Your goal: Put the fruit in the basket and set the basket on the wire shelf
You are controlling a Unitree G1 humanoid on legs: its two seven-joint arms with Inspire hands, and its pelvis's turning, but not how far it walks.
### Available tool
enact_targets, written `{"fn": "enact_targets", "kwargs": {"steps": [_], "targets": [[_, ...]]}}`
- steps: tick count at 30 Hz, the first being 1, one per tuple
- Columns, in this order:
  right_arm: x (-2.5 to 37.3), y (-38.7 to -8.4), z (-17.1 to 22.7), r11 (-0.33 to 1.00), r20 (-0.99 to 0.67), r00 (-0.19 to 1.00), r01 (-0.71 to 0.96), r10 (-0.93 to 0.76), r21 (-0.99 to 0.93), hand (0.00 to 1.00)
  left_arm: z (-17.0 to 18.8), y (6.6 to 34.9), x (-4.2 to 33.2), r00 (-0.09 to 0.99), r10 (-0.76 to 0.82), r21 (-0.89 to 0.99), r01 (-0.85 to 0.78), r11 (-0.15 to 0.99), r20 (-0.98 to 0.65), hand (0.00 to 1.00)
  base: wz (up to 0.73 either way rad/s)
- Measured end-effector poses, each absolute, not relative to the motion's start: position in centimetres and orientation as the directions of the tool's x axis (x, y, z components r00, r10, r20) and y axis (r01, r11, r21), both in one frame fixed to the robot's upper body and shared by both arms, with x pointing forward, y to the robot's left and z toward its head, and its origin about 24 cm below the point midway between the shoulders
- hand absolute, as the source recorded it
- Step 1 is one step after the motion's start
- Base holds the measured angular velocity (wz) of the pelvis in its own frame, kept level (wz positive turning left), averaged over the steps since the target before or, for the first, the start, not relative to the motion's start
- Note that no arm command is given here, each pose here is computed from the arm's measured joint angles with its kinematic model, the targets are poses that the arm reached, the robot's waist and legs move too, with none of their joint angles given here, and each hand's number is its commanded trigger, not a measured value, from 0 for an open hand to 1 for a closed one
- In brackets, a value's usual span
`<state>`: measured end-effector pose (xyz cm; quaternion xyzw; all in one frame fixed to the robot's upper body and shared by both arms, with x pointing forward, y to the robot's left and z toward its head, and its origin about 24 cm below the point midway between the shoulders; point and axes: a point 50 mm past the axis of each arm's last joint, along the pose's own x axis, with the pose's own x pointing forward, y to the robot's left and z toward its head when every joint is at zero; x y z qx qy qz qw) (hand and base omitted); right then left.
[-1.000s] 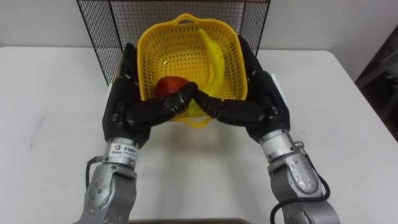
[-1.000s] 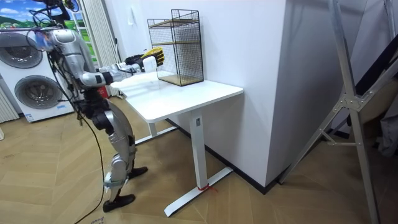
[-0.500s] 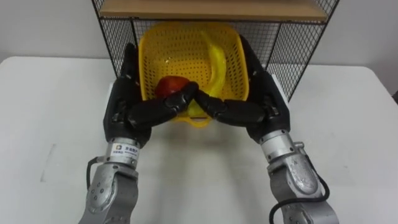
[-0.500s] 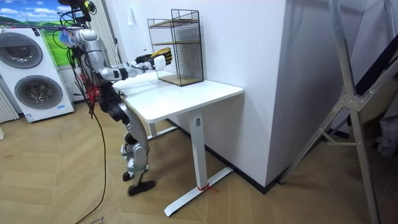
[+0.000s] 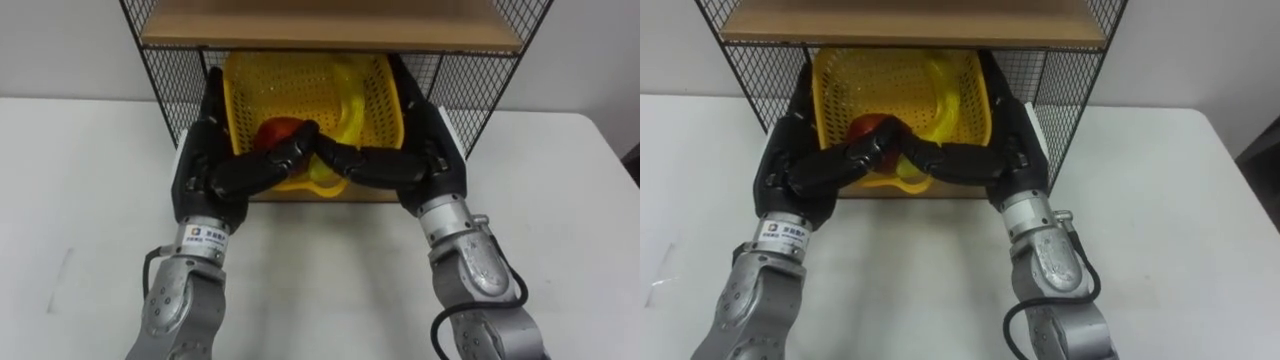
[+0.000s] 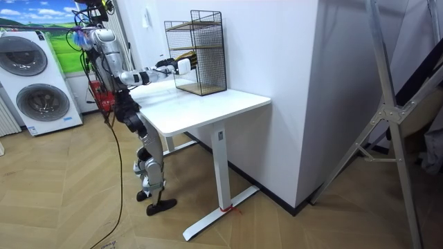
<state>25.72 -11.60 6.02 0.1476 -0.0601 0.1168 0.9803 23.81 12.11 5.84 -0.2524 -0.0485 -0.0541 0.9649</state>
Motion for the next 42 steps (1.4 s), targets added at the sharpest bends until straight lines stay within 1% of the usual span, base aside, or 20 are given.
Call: {"fn": "enact_targets", "kwargs": {"steps": [5, 9, 14, 19, 21, 25, 33, 42], "targets": [[25.8, -11.7, 5.6, 0.93, 0.13, 0.971, -0.232, 0.202, 0.284, 0.0, 5.2, 12.1, 24.1, 0.992, -0.088, -0.476, 0.118, 0.871, 0.086, 0.0, -0.03], [25.8, -11.8, 5.0, 0.937, 0.085, 0.978, -0.208, 0.192, 0.282, 0.0, 4.6, 11.9, 24.4, 0.994, -0.104, -0.469, 0.11, 0.876, 0.039, 0.0, -0.02], [25.9, -11.9, 4.3, 0.945, 0.037, 0.986, -0.168, 0.164, 0.279, 0.0, 4.3, 11.6, 25.9, 0.992, -0.124, -0.448, 0.111, 0.887, 0.001, 0.0, 0.0], [26.1, -11.8, 3.4, 0.95, -0.031, 0.989, -0.132, 0.146, 0.284, 0.0, 3.5, 11.6, 26.0, 0.99, -0.128, -0.441, 0.087, 0.893, -0.065, 0.0, -0.01], [26.7, -11.7, 2.6, 0.957, -0.093, 0.986, -0.11, 0.14, 0.27, 0.0, 2.6, 11.7, 26.3, 0.984, -0.132, -0.43, 0.067, 0.9, -0.122, 0.0, -0.02], [27.4, -11.7, 2.1, 0.964, -0.148, 0.982, -0.078, 0.118, 0.254, 0.0, 2.0, 11.8, 27.3, 0.977, -0.117, -0.411, 0.033, 0.911, -0.181, 0.0, 0.02], [29.9, -11.2, 2.7, 0.973, -0.19, 0.976, -0.061, 0.105, 0.222, 0.0, 2.5, 11.2, 30.0, 0.967, -0.081, -0.385, -0.018, 0.923, -0.241, 0.0, 0.0], [31.4, -11.5, 2.7, 0.978, -0.245, 0.965, -0.045, 0.096, 0.204, 0.0, 2.1, 11.0, 30.6, 0.953, -0.071, -0.377, -0.047, 0.925, -0.294, 0.0, 0.0]]}}
